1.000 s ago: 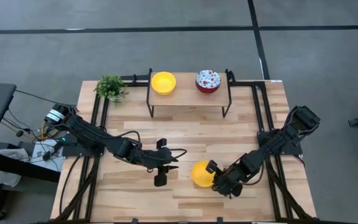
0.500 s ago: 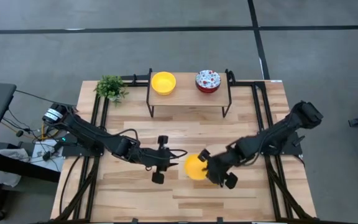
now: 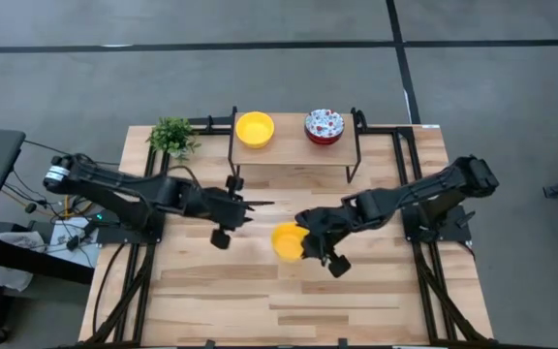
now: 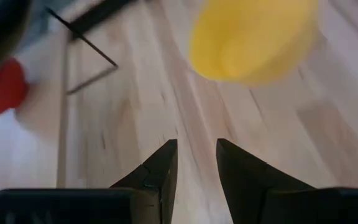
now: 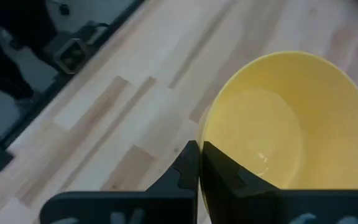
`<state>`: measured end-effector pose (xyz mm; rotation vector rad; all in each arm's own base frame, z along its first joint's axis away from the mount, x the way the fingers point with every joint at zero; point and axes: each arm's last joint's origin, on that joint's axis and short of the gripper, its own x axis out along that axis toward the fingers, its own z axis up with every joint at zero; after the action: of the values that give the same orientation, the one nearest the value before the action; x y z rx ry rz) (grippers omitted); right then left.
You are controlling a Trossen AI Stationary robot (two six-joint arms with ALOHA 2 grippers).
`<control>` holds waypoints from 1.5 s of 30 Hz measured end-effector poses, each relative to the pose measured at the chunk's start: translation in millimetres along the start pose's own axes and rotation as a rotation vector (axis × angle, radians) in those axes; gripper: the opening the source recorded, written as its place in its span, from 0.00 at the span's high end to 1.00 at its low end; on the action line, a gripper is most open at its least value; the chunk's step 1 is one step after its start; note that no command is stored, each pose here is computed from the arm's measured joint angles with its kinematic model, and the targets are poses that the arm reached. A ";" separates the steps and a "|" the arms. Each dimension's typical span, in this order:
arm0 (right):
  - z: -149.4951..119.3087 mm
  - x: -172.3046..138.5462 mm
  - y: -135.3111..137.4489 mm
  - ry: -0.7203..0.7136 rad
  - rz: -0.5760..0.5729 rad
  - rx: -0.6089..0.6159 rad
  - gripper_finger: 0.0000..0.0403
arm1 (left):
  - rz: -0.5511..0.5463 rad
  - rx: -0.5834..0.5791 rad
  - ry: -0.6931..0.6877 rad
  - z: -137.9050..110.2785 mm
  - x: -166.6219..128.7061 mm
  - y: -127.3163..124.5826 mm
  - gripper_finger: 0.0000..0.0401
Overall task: Pick & Place Mini bowls
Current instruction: Stack the yellow bowl on top of the yellow bowls on the shelf
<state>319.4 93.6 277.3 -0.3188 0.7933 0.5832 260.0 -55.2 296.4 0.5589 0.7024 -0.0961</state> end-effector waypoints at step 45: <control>5.6 68.5 -25.3 -0.028 -0.028 0.067 1.00 | -0.417 0.573 0.004 -13.9 53.6 -26.0 0.72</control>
<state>376.0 101.3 231.4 -0.2594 0.7781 0.5332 285.9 -64.8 241.8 0.9515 0.7894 -0.7012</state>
